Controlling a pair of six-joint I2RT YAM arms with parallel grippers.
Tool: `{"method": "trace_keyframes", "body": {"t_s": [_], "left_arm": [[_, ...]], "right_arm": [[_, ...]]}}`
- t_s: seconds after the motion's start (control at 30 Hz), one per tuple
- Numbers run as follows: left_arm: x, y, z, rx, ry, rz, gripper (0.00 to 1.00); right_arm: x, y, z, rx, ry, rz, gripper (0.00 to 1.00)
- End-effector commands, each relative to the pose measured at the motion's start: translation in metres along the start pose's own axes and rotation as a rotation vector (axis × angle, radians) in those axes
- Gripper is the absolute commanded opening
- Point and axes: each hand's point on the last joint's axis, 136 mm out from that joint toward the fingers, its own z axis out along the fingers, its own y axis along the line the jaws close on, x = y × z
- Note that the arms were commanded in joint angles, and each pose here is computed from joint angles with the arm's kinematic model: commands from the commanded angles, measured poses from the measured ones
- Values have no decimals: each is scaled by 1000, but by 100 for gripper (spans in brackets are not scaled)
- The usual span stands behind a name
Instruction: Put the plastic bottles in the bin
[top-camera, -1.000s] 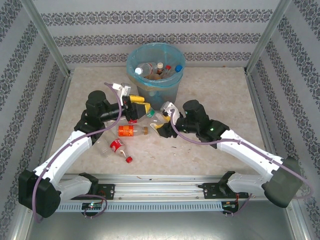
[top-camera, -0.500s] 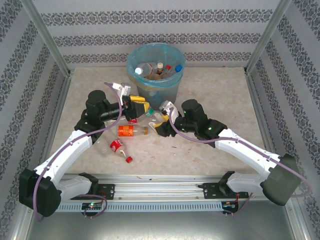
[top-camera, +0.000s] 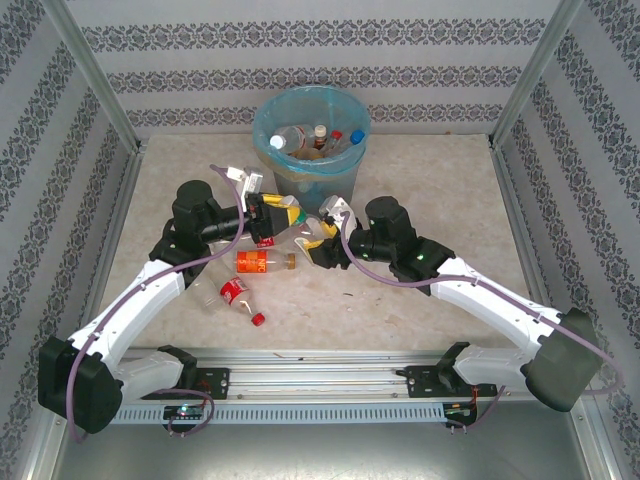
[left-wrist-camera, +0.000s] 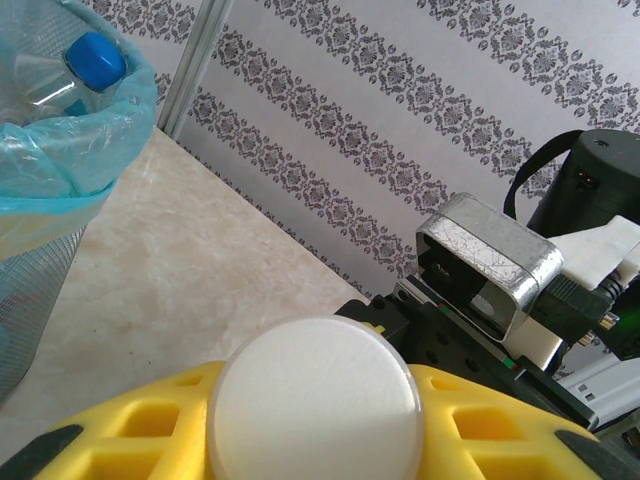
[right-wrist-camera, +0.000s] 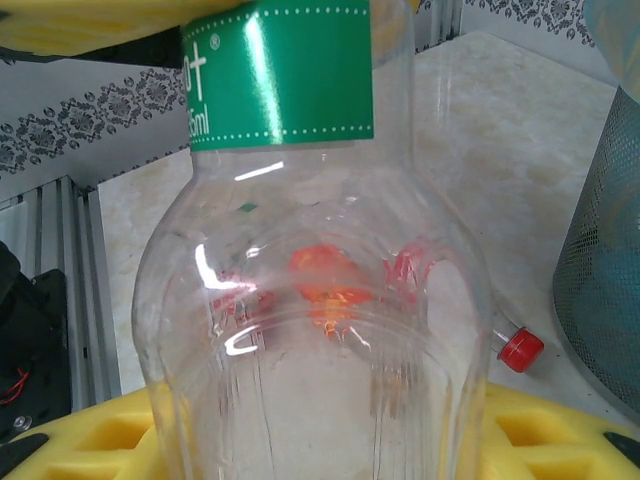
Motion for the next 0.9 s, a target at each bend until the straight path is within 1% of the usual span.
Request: {"method": "trace_keyframes", "body": {"t_s": [0.0,0.03,0.13,0.17,0.23,0.27,0.37,0.43,0.5,0.57,0.67,0.73,0.8,0.87], "left_arm": [[-7,-10,-3,34,-31,37,33],[-8,-10,-3,34,-34,37,32],[-10,-10,-4,33,-40,39,18],[-11,-10,-4,31,-45,45,13],[-16,-10,-5,21,-64,57,2],[-19,-8,-5,6,-78,62,0],[-35,-3,-10,-62,-134,83,0],[-51,-3,-12,-96,-165,101,0],[-71,-9,-12,-106,-193,122,0],[-91,-20,-14,-100,-199,185,0],[-124,-27,-20,-173,-230,284,0],[-145,-25,-23,-229,-264,337,0],[-166,-14,-22,-310,-298,370,0],[-182,4,-20,-402,-328,400,0]], "right_arm": [[-9,7,-2,-41,-33,-5,44],[-8,7,-1,-45,-30,-4,44],[-7,7,-1,-47,-23,-4,48],[-7,6,-1,-42,-25,-6,52],[-8,2,-2,-13,-27,-6,63],[-9,-4,-3,24,-29,-1,68],[-11,-24,-10,151,-24,3,84],[-17,-32,-19,194,-38,0,89],[-29,-33,-32,200,-87,1,94],[-41,-33,-47,207,-135,-9,98],[-54,-33,-76,258,-191,-47,98],[-57,-38,-94,330,-230,-68,98],[-57,-43,-111,402,-264,-87,98],[-54,-46,-122,448,-290,-97,98]]}}
